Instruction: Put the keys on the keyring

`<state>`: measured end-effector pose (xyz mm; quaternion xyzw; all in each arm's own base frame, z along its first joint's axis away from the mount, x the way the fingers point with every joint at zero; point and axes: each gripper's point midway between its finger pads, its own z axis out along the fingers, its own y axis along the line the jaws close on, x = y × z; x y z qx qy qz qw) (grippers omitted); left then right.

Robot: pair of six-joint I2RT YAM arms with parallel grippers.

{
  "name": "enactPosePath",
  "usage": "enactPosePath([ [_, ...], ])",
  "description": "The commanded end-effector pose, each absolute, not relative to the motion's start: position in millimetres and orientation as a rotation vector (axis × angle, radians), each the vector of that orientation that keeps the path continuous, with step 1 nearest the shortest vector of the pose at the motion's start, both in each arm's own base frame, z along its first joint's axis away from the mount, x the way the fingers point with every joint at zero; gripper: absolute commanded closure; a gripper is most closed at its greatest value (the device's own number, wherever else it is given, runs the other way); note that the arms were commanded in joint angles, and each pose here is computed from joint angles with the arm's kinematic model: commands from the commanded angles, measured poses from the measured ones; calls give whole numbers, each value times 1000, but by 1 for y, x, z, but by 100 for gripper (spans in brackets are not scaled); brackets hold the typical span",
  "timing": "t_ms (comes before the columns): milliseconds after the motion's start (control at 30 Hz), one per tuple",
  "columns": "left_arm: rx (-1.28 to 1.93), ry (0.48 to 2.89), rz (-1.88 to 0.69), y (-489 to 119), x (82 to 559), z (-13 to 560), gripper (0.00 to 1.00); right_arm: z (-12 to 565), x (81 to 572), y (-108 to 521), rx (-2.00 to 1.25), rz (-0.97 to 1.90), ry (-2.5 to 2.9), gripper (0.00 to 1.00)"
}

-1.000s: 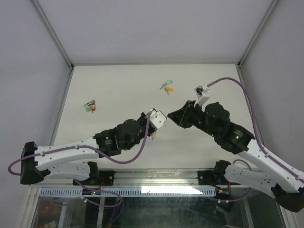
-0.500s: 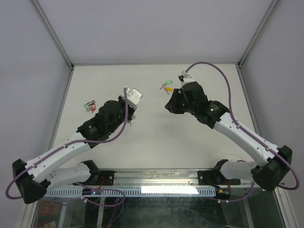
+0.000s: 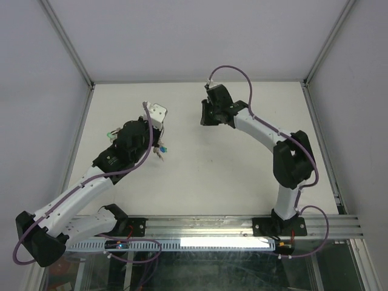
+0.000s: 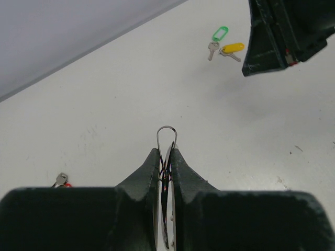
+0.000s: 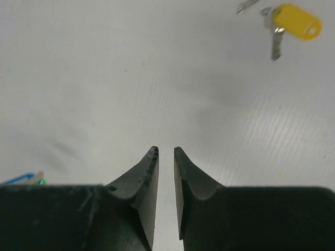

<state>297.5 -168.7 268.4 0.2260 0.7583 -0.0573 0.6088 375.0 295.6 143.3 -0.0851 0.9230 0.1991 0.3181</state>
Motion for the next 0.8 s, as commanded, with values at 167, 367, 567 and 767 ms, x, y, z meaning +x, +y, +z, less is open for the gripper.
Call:
enactPosePath([
  [167,453,1720,-135,-174,315,266,100,126,482,261,-175,321,2366,71],
  [367,458,1738,-140,-176,316,257,100,109,516,254,-58,223,2341,64],
  [567,452,1746,-120,-172,319,253,100,92,535,253,16,170,2349,56],
  [767,455,1747,-117,-172,319,253,100,84,546,244,155,89,2304,49],
])
